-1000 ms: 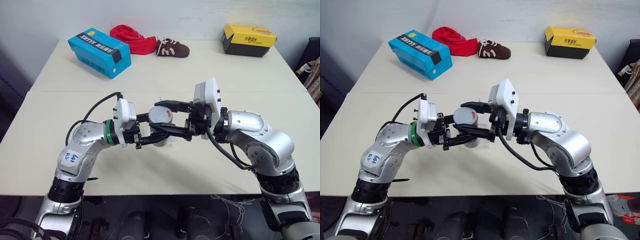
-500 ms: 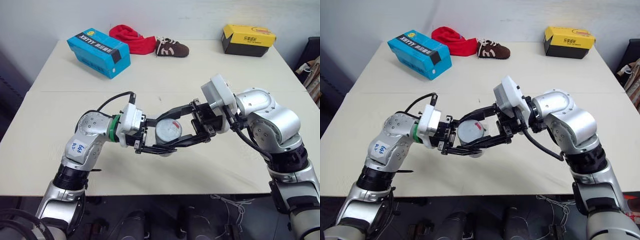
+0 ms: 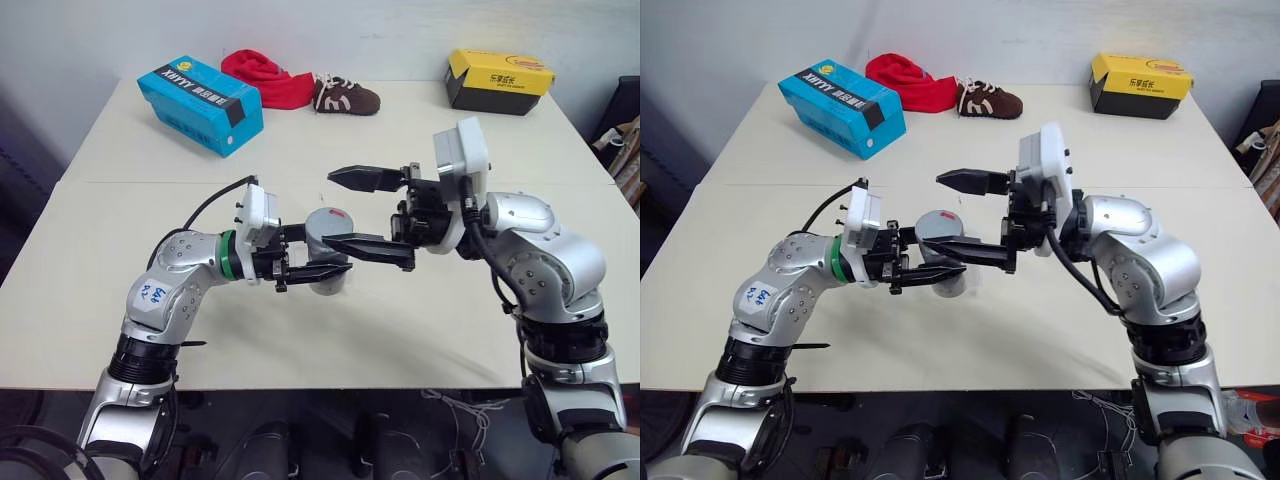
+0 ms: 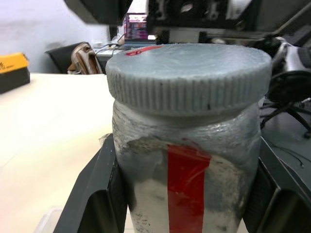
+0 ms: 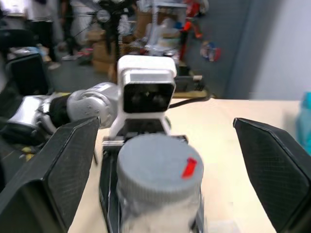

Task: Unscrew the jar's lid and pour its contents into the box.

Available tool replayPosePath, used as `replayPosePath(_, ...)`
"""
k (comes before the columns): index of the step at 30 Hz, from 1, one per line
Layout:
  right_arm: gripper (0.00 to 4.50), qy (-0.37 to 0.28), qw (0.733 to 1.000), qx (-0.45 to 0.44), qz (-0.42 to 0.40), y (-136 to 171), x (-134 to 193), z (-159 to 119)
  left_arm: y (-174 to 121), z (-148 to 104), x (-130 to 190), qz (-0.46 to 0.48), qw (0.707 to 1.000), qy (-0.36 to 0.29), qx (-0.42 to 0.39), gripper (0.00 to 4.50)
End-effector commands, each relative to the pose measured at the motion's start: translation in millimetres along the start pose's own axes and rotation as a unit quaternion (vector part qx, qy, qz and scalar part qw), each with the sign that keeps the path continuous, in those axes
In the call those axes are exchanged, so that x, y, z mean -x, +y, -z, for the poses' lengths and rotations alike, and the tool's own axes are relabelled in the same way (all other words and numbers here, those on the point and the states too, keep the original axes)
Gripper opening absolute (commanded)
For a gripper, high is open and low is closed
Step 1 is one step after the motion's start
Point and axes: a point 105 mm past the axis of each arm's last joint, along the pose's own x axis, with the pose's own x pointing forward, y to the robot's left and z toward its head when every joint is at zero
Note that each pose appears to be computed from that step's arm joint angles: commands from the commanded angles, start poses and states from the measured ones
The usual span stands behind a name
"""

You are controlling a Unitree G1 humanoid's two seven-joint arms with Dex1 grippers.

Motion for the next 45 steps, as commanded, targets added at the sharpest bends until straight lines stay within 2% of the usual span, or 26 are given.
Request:
replayPosePath(1,4.49,0.003,1.0,0.022,0.005,4,-7,-5,-7,-9,-6,0.012,1.0,-0.008,-0.017,2.38)
replayPosePath(8,4.49,0.03,0.999,0.018,0.016,-3,-17,7,-6,-8,-8,0.012,1.0,-0.003,-0.026,2.38)
replayPosePath(12,4.49,0.021,0.999,0.019,0.027,-12,-16,3,-8,-8,-8,0.017,0.999,0.0,-0.036,2.38)
replayPosePath(25,4.49,0.036,0.998,0.0,0.045,-27,16,12,-9,-4,-4,0.014,0.998,0.004,-0.054,2.38)
replayPosePath(45,4.49,0.042,0.998,-0.023,0.034,-17,44,18,-6,0,3,-0.004,0.998,0.012,-0.059,2.38)
